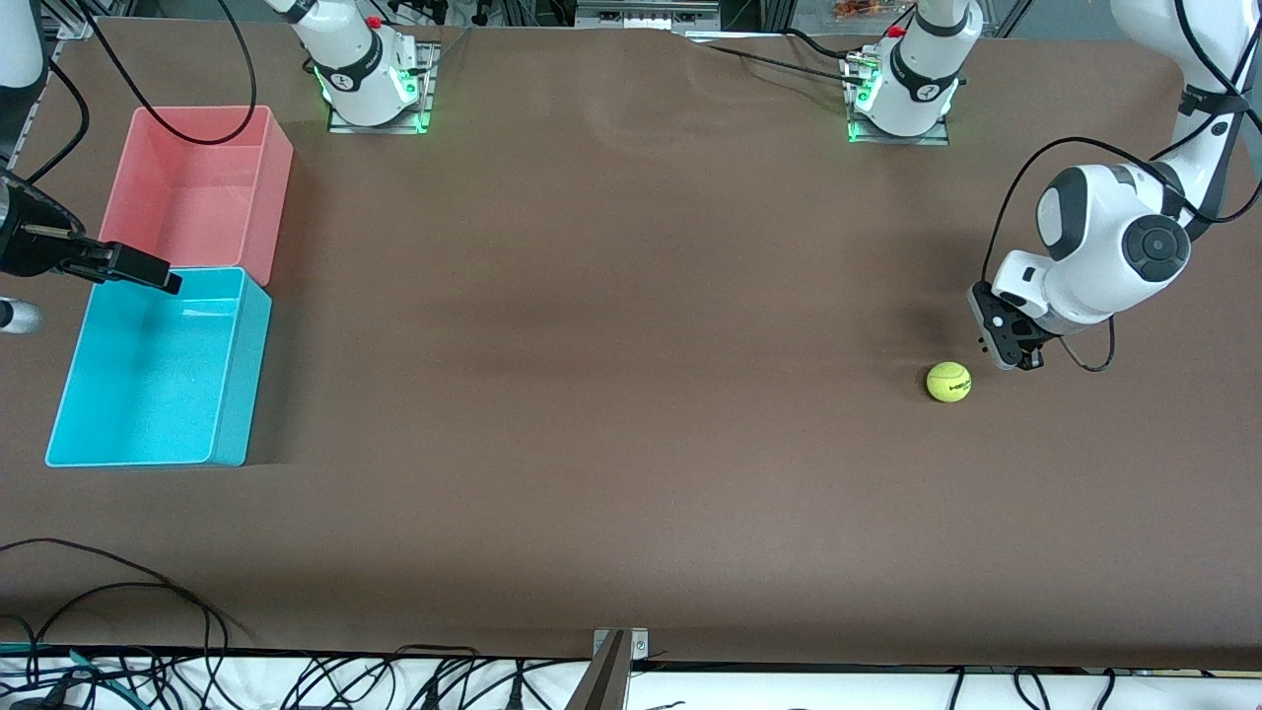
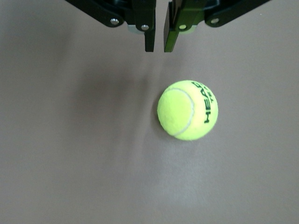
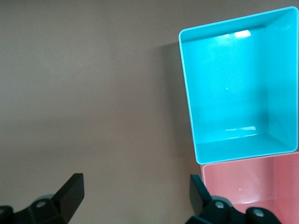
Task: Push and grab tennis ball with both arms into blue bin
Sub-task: 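Push the tennis ball with the left gripper toward the blue bin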
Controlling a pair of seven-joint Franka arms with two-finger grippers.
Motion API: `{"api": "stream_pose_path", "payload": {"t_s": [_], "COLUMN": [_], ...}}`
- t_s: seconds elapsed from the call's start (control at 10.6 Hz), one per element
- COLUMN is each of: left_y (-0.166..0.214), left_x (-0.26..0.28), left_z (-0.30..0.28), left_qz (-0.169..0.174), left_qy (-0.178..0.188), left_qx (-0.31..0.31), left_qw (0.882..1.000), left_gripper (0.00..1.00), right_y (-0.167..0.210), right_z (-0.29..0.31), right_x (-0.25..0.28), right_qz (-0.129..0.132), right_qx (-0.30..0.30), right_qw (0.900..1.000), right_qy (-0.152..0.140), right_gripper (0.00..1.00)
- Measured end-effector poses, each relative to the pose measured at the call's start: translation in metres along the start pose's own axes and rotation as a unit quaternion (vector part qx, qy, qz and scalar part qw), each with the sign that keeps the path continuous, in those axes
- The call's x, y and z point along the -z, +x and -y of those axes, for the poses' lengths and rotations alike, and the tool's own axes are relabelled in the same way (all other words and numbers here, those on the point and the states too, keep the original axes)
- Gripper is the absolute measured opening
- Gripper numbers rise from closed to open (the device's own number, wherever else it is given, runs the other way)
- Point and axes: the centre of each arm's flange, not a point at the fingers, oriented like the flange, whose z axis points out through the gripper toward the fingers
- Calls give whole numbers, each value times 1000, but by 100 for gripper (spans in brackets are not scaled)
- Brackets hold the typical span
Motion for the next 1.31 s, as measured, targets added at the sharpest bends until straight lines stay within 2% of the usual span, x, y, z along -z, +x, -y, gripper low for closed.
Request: {"api": "stream_pose_path", "payload": {"t_s": [0.28, 1.31], "left_y": [-16, -10], "left_x": [-18, -62], "left_z": [9, 36], "left_qz": [-5, -7], "left_qy": [15, 0], "left_qx": [-26, -36], "left_qw": [1000, 999], "left_gripper": [15, 15], "right_y": [0, 2], "right_z": [0, 2], "right_x": [0, -4], "right_qz": [0, 3], "right_qx": [0, -1], "right_qw": [1000, 1000], "right_qy": [0, 7], "right_gripper": [100, 100]}}
